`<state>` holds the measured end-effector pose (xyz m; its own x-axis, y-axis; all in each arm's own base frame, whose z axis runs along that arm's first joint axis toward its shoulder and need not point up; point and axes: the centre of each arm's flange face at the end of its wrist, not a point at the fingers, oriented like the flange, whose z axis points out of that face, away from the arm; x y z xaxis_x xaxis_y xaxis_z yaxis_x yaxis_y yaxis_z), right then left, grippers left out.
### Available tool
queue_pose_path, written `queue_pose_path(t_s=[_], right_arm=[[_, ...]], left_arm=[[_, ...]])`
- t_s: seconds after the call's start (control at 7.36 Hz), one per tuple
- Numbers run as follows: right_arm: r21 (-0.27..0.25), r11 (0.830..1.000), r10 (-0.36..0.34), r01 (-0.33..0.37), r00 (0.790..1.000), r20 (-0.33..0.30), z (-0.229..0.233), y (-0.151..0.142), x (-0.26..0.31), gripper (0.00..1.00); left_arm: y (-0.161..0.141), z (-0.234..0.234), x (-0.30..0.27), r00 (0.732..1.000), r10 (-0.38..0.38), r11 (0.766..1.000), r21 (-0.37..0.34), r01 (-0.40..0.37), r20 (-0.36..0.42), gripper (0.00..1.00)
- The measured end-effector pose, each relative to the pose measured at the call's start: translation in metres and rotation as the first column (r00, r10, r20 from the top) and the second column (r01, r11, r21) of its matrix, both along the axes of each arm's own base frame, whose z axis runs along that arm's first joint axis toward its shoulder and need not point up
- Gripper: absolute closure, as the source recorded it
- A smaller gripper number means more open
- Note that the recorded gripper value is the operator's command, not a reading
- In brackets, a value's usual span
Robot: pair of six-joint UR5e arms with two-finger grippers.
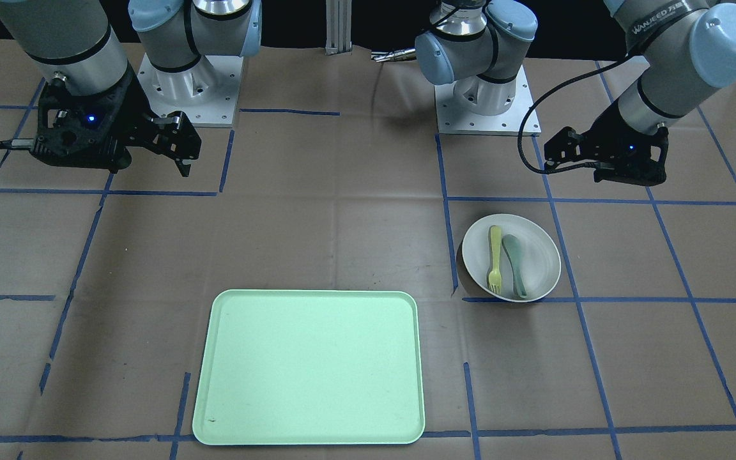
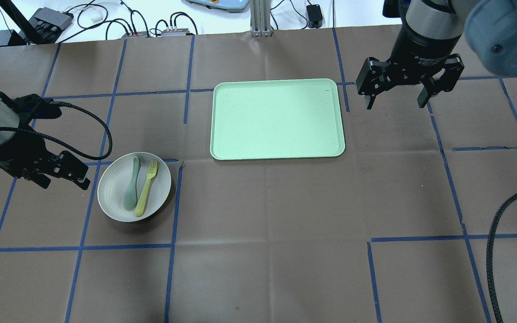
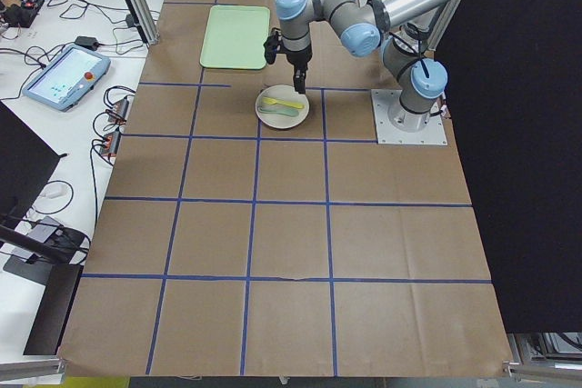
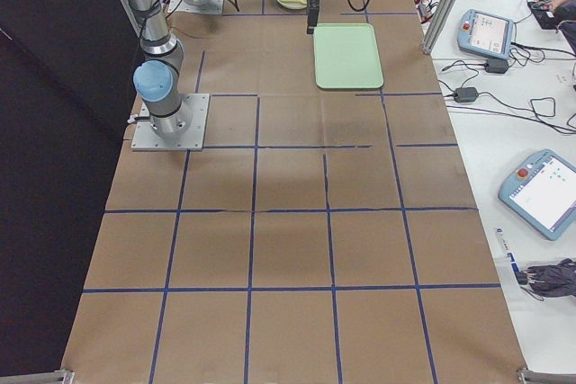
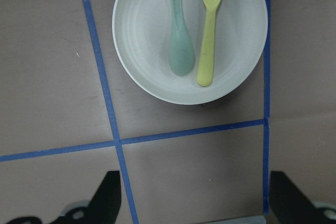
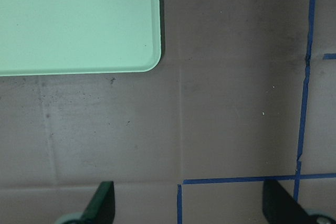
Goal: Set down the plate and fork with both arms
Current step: 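Lower the left gripper onto the plate rim farthest from the tray and grip it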
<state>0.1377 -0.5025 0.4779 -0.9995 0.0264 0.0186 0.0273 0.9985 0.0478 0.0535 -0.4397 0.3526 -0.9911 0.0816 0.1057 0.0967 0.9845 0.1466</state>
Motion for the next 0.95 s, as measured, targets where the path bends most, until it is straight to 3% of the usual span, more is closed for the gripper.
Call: queue_pose_path(t_s=[0.54, 0.95], right_arm=[[0.0, 1.0, 0.0, 0.0, 1.0, 0.0, 0.0, 0.0, 0.0, 0.0], [0.0, 1.0, 0.0, 0.0, 1.0, 0.0, 0.0, 0.0, 0.0, 0.0]], left_arm=[[-0.045, -0.089, 0.038, 0.993, 0.055, 0.998, -0.016, -0.057, -0.107, 0.03], [-0.051, -0.145, 0.074, 0.979, 0.067, 0.996, -0.041, -0.077, -0.192, 0.04]])
